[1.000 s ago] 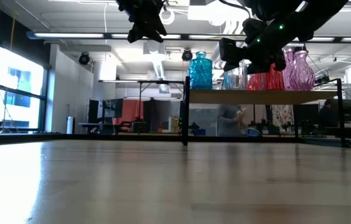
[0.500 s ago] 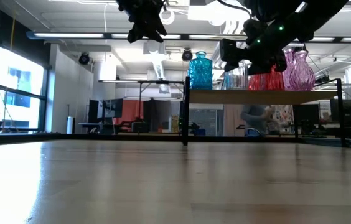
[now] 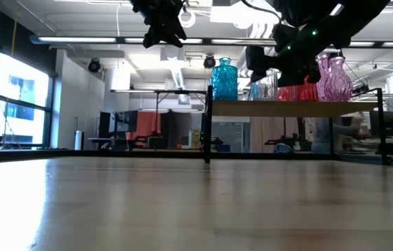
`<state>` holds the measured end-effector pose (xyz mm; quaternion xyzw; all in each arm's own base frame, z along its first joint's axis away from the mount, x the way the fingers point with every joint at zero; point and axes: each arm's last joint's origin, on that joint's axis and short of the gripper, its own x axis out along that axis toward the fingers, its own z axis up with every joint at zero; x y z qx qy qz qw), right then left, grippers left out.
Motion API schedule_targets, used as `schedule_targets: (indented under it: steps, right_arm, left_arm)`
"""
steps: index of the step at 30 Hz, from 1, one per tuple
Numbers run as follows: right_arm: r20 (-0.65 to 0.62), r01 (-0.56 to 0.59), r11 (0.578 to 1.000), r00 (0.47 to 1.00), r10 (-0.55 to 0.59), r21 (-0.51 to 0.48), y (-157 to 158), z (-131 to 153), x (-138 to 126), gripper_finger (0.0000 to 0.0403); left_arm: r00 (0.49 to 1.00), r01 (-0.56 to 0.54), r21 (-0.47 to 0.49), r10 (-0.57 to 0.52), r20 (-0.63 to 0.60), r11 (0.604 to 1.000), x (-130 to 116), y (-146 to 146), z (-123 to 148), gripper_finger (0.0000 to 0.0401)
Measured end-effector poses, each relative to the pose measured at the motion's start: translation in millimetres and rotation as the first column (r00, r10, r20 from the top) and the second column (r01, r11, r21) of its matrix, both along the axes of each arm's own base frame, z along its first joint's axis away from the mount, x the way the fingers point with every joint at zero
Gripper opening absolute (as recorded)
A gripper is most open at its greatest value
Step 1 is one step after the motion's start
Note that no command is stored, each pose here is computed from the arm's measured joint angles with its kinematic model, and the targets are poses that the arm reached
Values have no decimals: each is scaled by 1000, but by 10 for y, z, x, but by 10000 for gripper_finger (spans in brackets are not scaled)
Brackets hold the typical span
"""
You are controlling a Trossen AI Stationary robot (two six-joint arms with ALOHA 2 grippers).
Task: Sort vases onto shelf
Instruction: Put the transparent vase on the shelf aligned with the other transparent vase, then return to Home Position
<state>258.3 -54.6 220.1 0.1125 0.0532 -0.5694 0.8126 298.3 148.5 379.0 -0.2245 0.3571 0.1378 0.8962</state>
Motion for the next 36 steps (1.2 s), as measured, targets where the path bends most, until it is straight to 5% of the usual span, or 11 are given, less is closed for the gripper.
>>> schedule_targets:
  steps: [13, 36]
  right_arm:
    - [25, 1, 1000, 1000, 0, -10, 8, 73, -25, 322]
    - [60, -50, 984, 996, 61, -170, 17, 474, -81, 322]
  left_arm:
    - [1000, 0, 4, 0, 8, 1000, 5, 3, 6, 106]
    - [1000, 0, 7, 0, 13, 1000, 9, 5, 10, 106]
